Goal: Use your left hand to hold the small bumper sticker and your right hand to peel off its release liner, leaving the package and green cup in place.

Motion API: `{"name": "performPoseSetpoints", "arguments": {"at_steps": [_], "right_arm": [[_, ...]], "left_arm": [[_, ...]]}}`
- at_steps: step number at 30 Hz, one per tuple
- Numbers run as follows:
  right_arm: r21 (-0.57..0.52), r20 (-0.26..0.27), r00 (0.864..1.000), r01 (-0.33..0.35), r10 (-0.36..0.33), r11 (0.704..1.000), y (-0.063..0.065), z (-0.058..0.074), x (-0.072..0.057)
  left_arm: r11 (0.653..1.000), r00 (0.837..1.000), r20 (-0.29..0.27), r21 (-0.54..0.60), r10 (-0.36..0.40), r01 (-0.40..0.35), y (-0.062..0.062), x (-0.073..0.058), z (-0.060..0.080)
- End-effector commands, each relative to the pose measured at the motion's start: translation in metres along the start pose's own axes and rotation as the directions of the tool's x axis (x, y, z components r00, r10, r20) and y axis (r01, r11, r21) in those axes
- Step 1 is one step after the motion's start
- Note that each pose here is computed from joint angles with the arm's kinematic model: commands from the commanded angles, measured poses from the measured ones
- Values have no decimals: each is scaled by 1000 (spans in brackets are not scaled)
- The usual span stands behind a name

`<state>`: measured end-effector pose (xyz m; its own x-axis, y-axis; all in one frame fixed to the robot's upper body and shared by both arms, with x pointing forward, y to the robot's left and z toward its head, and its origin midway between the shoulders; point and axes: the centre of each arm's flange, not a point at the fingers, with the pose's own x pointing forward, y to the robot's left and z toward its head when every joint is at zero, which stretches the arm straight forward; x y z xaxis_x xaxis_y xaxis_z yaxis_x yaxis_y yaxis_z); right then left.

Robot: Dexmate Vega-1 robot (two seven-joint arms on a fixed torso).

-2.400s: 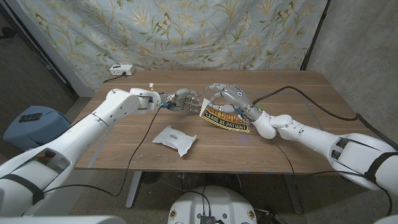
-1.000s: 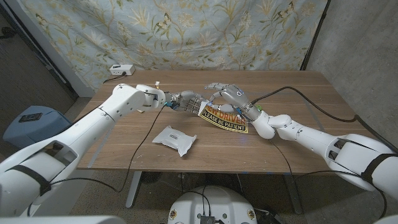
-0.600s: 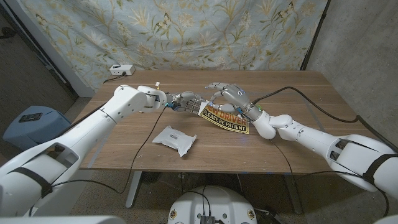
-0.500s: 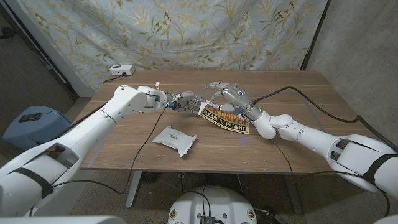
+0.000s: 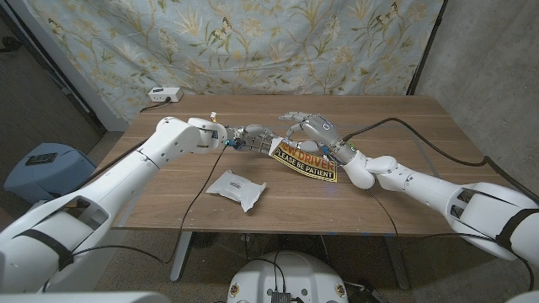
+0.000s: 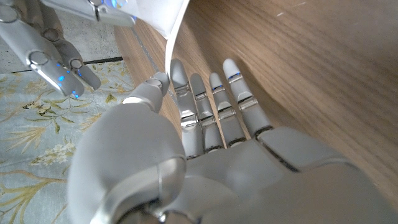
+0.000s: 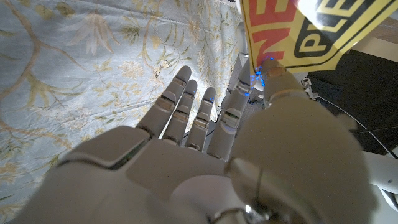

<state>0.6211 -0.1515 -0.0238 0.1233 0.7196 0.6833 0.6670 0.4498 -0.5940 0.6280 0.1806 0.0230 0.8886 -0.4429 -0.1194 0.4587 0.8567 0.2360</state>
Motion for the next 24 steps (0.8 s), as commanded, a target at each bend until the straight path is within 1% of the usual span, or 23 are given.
{"name": "performPoseSetpoints", "arguments": {"at_steps": [1, 9, 18, 24], "right_arm": [[5, -4, 1000, -1, 1, 1000, 0, 0, 0], [3, -2, 1000, -2, 2, 1000, 1, -1, 1], [-7, -4, 1000, -9, 9, 1000, 2, -3, -2], [-13, -1, 1000, -7, 7, 1000, 0, -3, -2]], "left_arm": [[1000, 1000, 12, -12, 13, -13, 2, 0, -2], [1000, 1000, 27, -18, 13, -13, 3, -2, -3], [1000, 1000, 26, -20, 16, -16, 5, -3, -5], [1000, 999, 30, -24, 14, -13, 6, -2, -6]]}}
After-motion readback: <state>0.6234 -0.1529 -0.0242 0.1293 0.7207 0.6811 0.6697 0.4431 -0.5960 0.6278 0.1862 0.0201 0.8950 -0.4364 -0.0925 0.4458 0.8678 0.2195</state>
